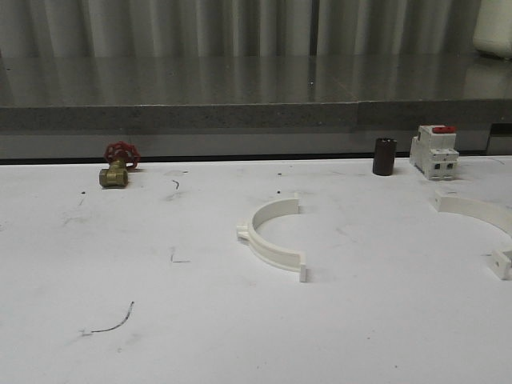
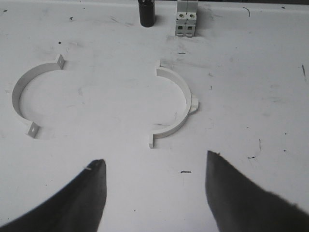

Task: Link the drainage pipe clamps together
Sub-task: 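Move the right gripper down toward the other white clamp half, then grasp the second clamp half by its tab with the right gripper and lift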

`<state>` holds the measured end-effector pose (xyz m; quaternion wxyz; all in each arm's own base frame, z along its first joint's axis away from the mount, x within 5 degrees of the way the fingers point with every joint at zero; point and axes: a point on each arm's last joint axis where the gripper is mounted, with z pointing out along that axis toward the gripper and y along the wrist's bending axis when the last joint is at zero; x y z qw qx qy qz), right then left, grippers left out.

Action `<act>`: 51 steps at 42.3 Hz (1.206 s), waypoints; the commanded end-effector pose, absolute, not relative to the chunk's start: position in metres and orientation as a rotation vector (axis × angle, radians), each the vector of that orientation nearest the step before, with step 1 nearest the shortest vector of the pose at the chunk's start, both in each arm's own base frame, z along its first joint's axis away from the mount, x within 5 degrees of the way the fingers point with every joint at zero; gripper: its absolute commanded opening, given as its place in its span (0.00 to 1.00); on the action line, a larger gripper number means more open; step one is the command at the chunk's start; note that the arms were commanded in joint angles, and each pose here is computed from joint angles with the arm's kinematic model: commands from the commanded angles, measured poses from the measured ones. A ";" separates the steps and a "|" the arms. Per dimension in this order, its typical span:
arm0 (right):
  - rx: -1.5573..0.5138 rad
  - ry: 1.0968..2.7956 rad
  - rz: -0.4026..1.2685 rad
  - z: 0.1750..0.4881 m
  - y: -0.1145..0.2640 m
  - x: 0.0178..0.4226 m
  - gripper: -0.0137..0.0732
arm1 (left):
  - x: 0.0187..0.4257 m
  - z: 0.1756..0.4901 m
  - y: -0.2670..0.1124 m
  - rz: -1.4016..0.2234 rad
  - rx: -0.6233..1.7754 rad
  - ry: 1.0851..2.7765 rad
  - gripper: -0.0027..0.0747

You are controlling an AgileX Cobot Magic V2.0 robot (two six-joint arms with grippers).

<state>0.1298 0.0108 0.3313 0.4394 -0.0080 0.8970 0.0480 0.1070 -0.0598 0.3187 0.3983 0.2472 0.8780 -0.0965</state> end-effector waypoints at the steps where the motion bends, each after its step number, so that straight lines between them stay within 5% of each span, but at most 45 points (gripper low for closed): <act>1: -0.024 2.154 0.099 0.352 0.009 0.141 0.70 | 0.110 0.331 -0.062 -0.274 0.599 2.137 0.49; 21: 0.073 2.488 0.045 0.351 -0.012 0.234 0.70 | 0.110 0.331 -0.062 -0.274 0.599 2.137 0.49; 51: 0.095 2.626 0.024 0.221 -0.022 0.352 0.70 | 0.110 0.331 -0.062 -0.274 0.599 2.137 0.49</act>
